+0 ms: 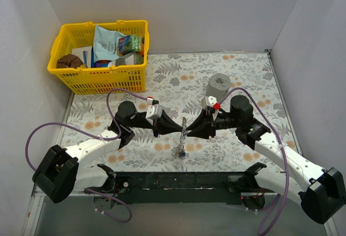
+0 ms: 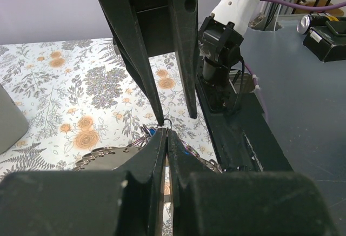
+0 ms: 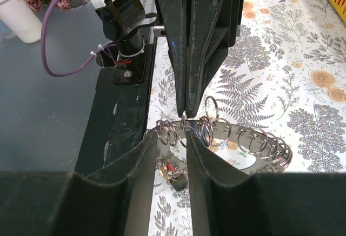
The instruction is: Put the keys on the keyring
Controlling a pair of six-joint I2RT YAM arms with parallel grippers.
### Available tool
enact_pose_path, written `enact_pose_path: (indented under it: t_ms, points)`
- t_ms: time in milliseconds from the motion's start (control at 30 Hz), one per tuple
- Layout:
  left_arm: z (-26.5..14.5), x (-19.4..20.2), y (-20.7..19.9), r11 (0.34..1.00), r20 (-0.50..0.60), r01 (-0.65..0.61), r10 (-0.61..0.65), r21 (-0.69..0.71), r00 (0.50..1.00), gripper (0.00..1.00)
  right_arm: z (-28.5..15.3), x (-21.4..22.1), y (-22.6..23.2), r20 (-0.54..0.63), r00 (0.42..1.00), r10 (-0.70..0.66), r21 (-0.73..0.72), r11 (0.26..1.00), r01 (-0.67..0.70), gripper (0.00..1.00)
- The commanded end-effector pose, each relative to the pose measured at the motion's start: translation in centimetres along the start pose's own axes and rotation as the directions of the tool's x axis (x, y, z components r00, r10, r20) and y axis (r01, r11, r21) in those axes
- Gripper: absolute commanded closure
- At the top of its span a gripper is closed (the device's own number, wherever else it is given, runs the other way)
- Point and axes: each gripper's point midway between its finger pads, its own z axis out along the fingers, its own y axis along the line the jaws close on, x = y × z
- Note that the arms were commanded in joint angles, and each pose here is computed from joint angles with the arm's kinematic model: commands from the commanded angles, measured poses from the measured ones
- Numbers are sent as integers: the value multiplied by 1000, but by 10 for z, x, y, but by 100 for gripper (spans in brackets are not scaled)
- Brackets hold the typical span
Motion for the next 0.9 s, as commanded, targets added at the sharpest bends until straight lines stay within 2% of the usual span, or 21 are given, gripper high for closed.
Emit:
enact_pose_path:
  t_ms: [0, 100, 333, 867]
  points:
    - [2, -26, 2, 997, 46, -76, 76, 3, 996, 100, 2, -4, -4, 18, 1000, -14, -1, 1000, 14, 66]
    - [2, -26, 3, 997, 45, -75, 75, 0, 996, 100, 3, -1, -6, 12, 1000, -2, 3, 1000, 2, 71]
    - [3, -28, 4, 997, 48, -75, 75, -6, 996, 100, 4, 3, -10, 0, 1000, 19, 17, 1000, -19, 99]
    - [2, -31, 12, 996, 58, -73, 76, -58, 995, 100, 5, 14, -5, -18, 999, 49, -12, 999, -50, 99]
